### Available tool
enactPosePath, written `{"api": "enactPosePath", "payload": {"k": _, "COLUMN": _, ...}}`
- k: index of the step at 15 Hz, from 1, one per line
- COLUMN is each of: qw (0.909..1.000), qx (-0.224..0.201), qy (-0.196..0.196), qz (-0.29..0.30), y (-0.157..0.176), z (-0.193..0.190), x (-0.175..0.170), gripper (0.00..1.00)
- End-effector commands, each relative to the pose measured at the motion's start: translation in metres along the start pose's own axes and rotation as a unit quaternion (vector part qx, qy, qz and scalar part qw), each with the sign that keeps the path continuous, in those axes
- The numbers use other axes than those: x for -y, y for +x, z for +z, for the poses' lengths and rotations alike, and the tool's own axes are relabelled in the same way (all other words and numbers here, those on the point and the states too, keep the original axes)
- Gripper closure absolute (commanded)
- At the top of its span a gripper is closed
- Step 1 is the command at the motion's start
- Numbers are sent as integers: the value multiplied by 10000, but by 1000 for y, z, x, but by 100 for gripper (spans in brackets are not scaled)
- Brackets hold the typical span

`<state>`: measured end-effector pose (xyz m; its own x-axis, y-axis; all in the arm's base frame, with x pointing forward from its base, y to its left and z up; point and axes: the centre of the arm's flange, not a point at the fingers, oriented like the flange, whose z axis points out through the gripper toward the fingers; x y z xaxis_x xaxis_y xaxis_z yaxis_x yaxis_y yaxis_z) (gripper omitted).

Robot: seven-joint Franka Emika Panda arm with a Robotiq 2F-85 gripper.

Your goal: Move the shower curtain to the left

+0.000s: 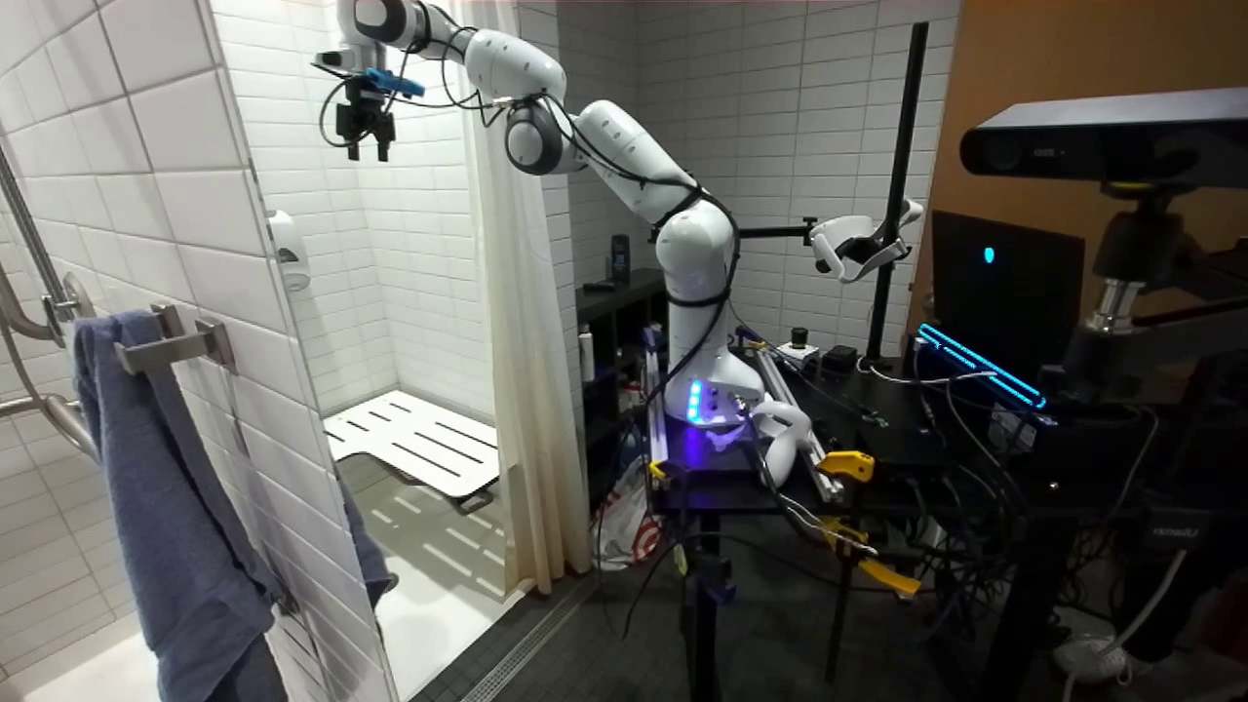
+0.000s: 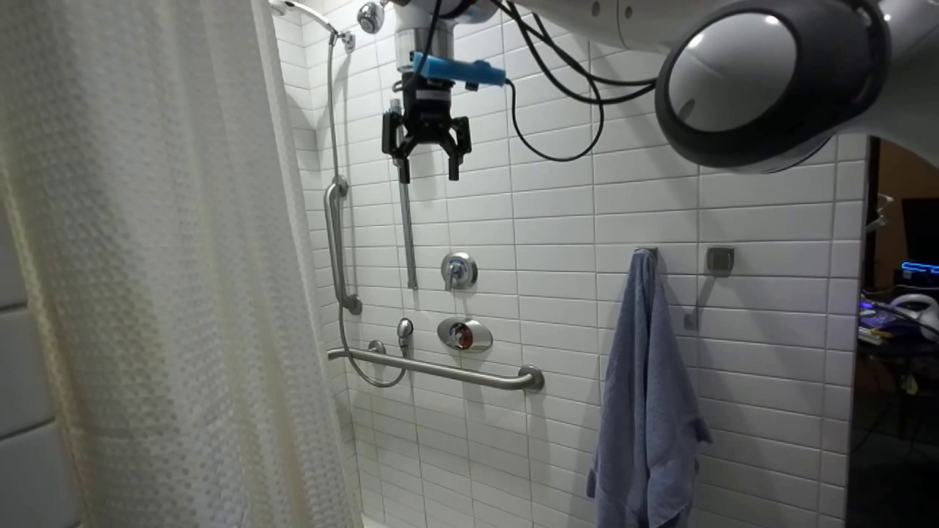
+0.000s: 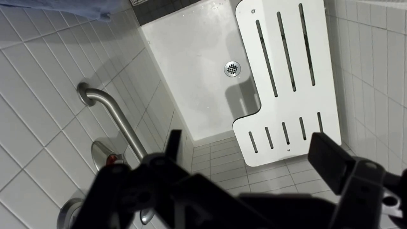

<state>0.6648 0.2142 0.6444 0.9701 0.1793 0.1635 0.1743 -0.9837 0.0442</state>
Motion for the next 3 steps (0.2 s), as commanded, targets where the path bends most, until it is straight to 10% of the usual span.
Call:
{"api": "enactPosePath", "payload": {"k": 1, "qw": 10000, "qx": 0, "qy": 1, "qz": 2, "y": 0, "z": 0, "x": 0, "gripper": 0}}
{"api": "enactPosePath", "payload": {"k": 3, "qw": 10000, "qx": 0, "qy": 1, "qz": 4, "y": 0, "z": 0, "x": 0, "gripper": 0}}
